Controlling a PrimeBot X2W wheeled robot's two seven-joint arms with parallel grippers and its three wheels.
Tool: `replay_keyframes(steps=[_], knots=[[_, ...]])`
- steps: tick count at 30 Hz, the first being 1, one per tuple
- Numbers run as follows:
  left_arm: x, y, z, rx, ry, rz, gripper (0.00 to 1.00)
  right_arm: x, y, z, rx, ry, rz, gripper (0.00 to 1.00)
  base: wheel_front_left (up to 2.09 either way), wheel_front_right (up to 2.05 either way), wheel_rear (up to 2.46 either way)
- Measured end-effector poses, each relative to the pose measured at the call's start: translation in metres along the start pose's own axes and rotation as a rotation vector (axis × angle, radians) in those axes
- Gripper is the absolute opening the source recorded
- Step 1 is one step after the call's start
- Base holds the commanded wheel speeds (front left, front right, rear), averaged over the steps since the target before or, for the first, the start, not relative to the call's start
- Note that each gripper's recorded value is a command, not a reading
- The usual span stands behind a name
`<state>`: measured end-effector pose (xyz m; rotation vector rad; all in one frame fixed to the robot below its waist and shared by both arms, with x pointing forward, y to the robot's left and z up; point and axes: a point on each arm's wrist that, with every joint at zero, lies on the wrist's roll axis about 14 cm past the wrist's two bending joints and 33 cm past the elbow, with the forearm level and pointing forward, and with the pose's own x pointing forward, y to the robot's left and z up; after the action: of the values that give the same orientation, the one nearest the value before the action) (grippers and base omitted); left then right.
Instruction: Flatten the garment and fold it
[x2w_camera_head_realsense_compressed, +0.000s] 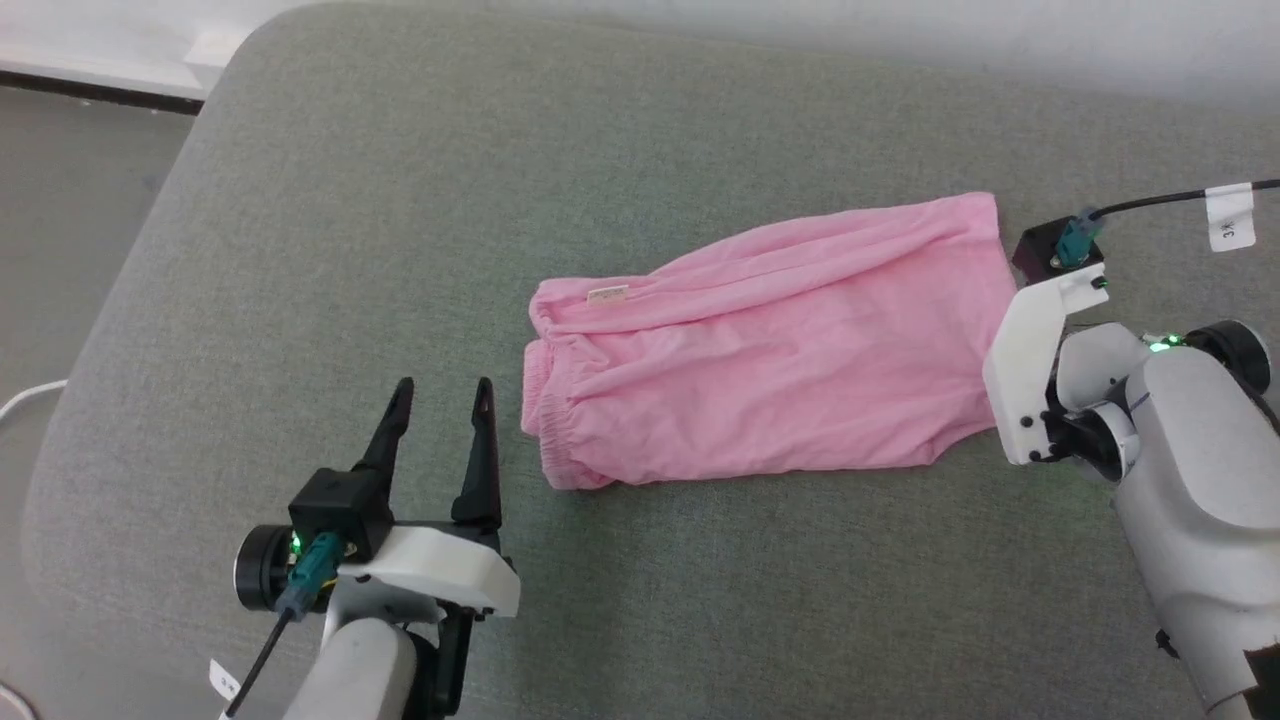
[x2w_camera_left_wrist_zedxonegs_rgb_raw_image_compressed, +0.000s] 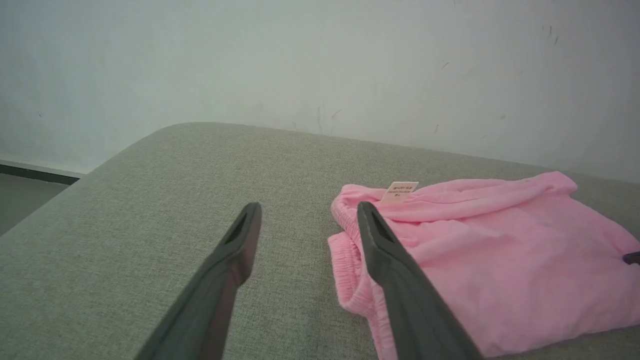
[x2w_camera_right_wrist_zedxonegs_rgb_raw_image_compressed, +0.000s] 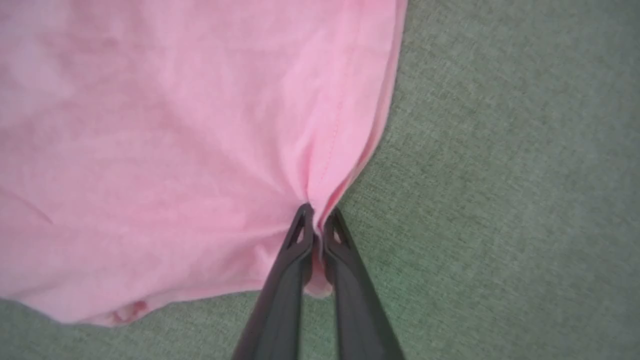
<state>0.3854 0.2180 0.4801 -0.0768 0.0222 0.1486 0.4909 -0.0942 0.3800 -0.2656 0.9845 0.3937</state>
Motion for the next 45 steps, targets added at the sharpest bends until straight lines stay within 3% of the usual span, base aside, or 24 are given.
replay_keyframes(steps=[3, 11, 20, 24, 25, 26, 27, 28, 38, 45], knots=[[0.000, 0.000, -0.001, -0.003, 0.015, -0.003, 1.00, -0.006, 0.001, 0.003, 0.012, -0.028, 0.007, 0.00, 0.00, 0.00, 0.00], [0.001, -0.039, -0.031, -0.066, 0.377, -0.106, 1.00, -0.025, -0.007, 0.006, 0.018, -0.087, -0.006, 0.00, 0.00, 0.00, 0.00], [0.007, -0.033, -0.079, 0.061, 0.788, -0.088, 1.00, -0.023, 0.001, 0.006, 0.002, -0.098, 0.029, 0.00, 0.00, 0.00, 0.00], [0.008, -0.031, -0.096, 0.069, 0.876, -0.080, 1.00, -0.021, 0.002, 0.002, -0.002, -0.093, 0.039, 0.00, 0.00, 0.00, 0.00], [0.009, -0.033, -0.097, 0.060, 0.886, -0.084, 0.73, -0.021, 0.001, 0.002, -0.001, -0.094, 0.040, 0.00, 0.00, 0.00, 0.00], [0.009, -0.034, -0.100, 0.056, 0.900, -0.093, 0.36, -0.020, 0.001, 0.000, -0.002, -0.092, 0.041, 0.00, 0.00, 0.00, 0.00], [0.010, -0.037, -0.100, 0.040, 0.904, -0.101, 0.07, -0.020, 0.000, -0.001, -0.001, -0.090, 0.042, 0.00, 0.00, 0.00, 0.00], [0.011, -0.039, -0.101, 0.022, 0.907, -0.106, 0.00, -0.020, 0.000, -0.002, -0.001, -0.088, 0.042, 0.00, 0.00, 0.00, 0.00], [0.013, -0.049, -0.085, -0.126, 0.839, -0.147, 0.00, -0.036, -0.005, -0.002, 0.048, -0.142, 0.052, 0.00, 0.00, 0.00, 0.00], [0.005, -0.043, -0.063, -0.133, 0.786, -0.168, 0.00, -0.062, -0.006, -0.025, 0.152, -0.202, 0.079, 0.00, 0.00, 0.00, 0.00]])
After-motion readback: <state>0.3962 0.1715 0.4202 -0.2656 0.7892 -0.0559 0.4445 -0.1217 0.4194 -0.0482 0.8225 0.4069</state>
